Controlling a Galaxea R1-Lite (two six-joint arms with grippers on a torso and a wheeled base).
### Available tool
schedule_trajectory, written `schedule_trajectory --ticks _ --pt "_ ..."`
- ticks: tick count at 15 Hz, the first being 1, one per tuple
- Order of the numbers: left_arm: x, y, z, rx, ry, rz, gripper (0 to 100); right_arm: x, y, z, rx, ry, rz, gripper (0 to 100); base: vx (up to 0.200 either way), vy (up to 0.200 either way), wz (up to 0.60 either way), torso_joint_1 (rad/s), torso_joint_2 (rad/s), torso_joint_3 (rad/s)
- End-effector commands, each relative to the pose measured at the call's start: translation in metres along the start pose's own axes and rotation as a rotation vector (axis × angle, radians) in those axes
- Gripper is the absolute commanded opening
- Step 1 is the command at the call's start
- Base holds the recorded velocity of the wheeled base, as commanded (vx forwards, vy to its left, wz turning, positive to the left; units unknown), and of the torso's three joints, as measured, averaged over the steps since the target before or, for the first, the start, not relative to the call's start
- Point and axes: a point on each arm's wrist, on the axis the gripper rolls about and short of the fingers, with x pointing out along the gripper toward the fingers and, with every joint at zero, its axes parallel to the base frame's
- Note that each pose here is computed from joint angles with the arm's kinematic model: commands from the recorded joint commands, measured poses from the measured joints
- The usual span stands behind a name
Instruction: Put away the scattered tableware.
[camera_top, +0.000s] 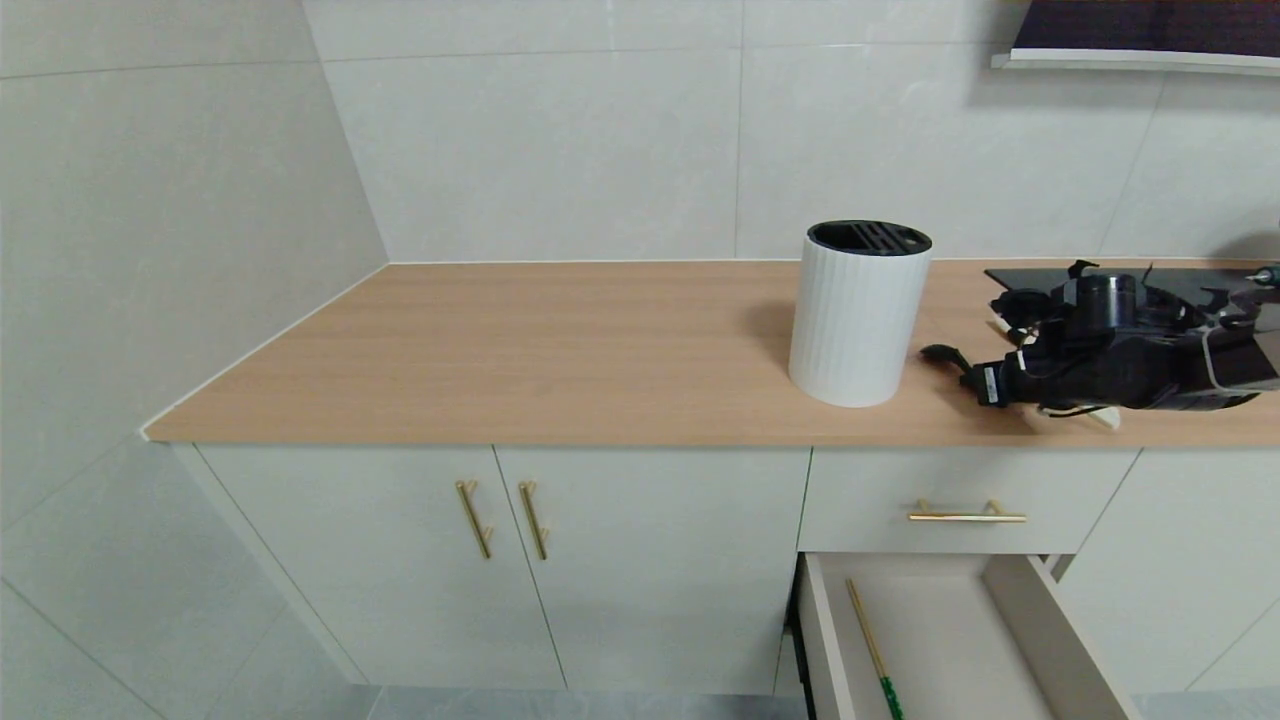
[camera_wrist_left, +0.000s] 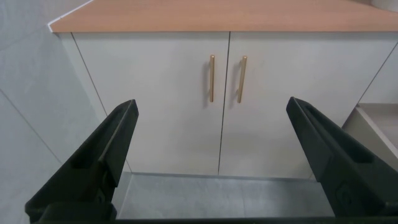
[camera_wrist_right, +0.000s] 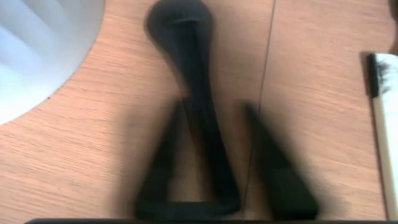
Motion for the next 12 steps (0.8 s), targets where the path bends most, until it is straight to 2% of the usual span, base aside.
schedule_trajectory --ticks 1,4,7,9,12 --pt "0.0 0.0 0.0 0.0 -0.002 0.0 100 0.001 0.001 -0.002 0.001 0.01 0.004 0 0.0 0.0 0.0 0.0 0.0 0.0" --pt "0.0 0.0 0.0 0.0 -0.002 0.0 100 -0.001 0.001 0.0 0.0 0.004 0.003 0 0.0 0.0 0.0 0.0 0.0 0.0" --pt "0.0 0.0 0.0 0.0 0.0 0.0 100 -0.036 0.004 0.024 0.067 -0.04 -0.005 0 0.0 0.0 0.0 0.0 0.0 0.0" --pt "0.0 0.0 0.0 0.0 0.0 0.0 100 -0.099 0.013 0.044 0.163 -0.032 -0.002 0 0.0 0.0 0.0 0.0 0.0 0.0" --pt "0.0 0.0 0.0 0.0 0.0 0.0 100 -0.176 0.033 0.035 0.23 0.026 0.009 0 0.0 0.0 0.0 0.0 0.0 0.0"
